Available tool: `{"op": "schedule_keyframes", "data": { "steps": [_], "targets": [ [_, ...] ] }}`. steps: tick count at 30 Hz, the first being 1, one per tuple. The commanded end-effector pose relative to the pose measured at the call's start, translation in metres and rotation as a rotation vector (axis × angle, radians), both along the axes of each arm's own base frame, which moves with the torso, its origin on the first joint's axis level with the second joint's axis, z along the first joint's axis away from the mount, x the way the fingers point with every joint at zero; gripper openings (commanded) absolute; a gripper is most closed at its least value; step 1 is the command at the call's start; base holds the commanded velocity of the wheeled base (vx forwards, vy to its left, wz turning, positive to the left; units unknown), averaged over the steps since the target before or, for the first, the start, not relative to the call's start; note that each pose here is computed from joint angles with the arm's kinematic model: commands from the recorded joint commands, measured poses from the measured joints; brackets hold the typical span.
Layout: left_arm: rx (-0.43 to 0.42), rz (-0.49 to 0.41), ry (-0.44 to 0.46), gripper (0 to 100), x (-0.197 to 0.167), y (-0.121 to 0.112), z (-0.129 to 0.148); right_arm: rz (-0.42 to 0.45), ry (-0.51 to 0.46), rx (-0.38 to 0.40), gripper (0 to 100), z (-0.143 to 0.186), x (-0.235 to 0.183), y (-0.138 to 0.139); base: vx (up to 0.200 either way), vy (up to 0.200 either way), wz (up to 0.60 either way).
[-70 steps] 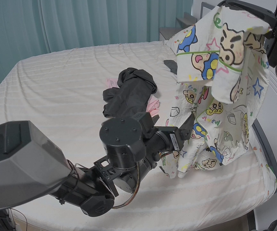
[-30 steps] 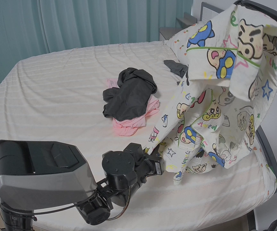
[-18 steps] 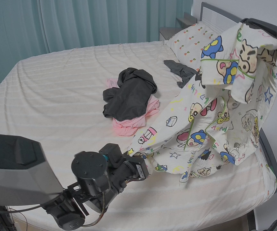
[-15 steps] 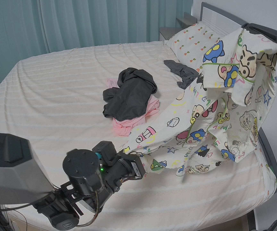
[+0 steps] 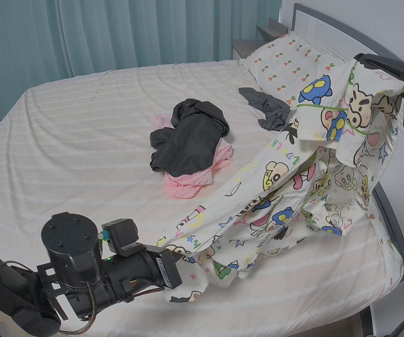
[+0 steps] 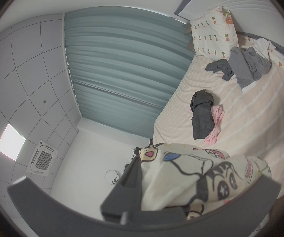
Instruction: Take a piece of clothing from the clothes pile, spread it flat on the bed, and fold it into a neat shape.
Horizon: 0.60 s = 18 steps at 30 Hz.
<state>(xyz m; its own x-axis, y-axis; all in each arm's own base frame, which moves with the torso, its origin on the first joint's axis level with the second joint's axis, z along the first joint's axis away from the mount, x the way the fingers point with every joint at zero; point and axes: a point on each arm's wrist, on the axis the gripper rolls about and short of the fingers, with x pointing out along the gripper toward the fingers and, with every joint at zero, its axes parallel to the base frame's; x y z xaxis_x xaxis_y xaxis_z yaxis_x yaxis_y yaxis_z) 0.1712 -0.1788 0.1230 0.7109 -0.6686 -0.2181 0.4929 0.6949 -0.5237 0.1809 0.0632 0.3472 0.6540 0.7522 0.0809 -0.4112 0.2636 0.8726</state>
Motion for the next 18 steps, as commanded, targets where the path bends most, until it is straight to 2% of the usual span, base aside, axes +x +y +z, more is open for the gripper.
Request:
{"op": "schedule_keyframes", "data": {
  "steps": [1,8,11,12,18],
  "targets": [
    [-0.014,0.013,0.001,0,-0.002,0.009,0.005,0.026,-0.011,0.001,0,0.0,-0.01,-0.002,0.0,0.0,0.0],
    [0.046,-0.002,0.059,0,0.006,-0.002,-0.016,0.128,-0.031,-0.002,0,-0.001,-0.031,-0.003,0.0,0.0,0.0],
    [0.075,-0.002,0.087,0,0.01,-0.007,-0.027,0.147,-0.027,-0.003,0,-0.003,-0.033,-0.001,0.0,0.0,0.0],
    [0.079,-0.001,0.088,100,0.011,-0.008,-0.029,0.148,-0.027,-0.003,0,-0.003,-0.033,0.0,0.0,0.0,0.0],
    [0.082,-0.006,0.097,100,0.019,-0.019,-0.034,0.196,-0.021,-0.005,0,-0.005,-0.036,0.005,0.0,0.0,0.0]
  ]
}}
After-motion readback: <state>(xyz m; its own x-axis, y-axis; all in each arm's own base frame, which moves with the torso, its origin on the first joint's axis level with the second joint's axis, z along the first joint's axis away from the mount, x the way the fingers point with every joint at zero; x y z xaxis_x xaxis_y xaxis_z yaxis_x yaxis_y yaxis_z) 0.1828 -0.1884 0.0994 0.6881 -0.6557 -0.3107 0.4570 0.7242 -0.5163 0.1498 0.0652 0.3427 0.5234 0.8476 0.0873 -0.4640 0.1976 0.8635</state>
